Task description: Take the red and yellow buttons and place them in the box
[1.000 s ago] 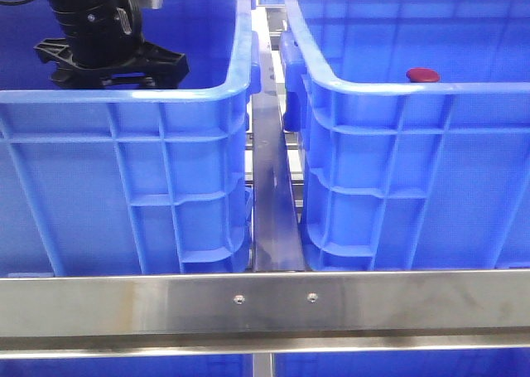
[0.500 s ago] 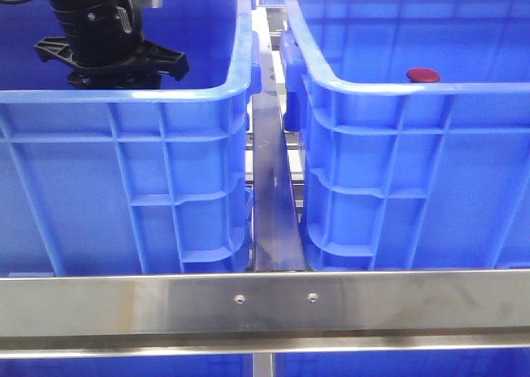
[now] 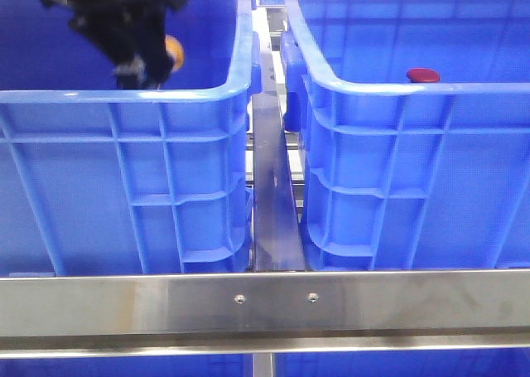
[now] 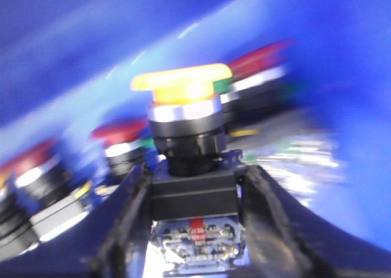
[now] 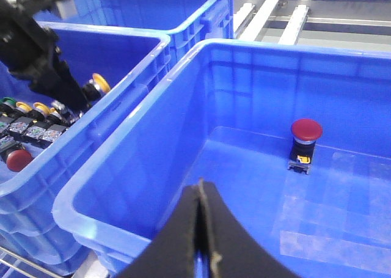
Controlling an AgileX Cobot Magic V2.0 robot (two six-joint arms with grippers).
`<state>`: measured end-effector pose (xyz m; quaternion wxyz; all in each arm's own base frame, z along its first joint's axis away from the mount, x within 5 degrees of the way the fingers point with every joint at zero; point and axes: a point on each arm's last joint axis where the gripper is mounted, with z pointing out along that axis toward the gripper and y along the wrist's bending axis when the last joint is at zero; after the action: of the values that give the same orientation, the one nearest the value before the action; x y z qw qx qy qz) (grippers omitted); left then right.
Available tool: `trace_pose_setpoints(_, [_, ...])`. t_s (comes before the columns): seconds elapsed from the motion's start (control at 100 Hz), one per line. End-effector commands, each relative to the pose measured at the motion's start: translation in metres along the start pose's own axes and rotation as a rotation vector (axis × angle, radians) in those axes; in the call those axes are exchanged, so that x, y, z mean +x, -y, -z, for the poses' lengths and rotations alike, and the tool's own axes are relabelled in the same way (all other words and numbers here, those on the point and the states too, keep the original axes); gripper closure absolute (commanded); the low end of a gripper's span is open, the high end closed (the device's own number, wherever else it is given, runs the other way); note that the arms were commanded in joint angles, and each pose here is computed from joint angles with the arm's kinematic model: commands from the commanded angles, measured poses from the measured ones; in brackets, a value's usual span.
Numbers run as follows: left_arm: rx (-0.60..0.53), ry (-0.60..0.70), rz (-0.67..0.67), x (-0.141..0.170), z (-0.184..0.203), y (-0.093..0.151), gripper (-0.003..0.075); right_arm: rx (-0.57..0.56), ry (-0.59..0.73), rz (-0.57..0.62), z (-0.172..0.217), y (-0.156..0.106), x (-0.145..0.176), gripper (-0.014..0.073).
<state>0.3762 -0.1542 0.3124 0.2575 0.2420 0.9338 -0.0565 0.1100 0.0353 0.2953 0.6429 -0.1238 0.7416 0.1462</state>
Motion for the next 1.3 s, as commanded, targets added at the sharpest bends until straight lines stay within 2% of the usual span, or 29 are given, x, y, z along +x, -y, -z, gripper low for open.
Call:
trace_pose_setpoints(0.0, [0.032,0.162,-0.020,-0.012,0.048,0.006,0.0615,0.006,0.034,-0.002,0.001,0.000,-0.010,0.0664])
trace_pose_setpoints(0.25, [0.174,0.263,-0.139,-0.013,0.080,0.022,0.0616,0.006,0.034,-0.002,0.001,0.000,-0.010,0.0664])
trace_pose_setpoints(0.57, [0.494,0.280,-0.348,-0.006,0.093,0.054,0.0616,0.006,0.034,-0.002,0.001,0.000,-0.010,0.0664])
trace_pose_setpoints(1.0, [0.631,0.157,-0.476,0.004,0.082,0.102,0.0616,0.006,0.034,-0.002,0.001,0.000,-0.010,0.0664])
trace_pose_setpoints(1.29, [0.636,0.155,-0.483,0.004,0.082,0.104,0.0616,0.011,0.035,-0.002,0.001,0.001,-0.010,0.0664])
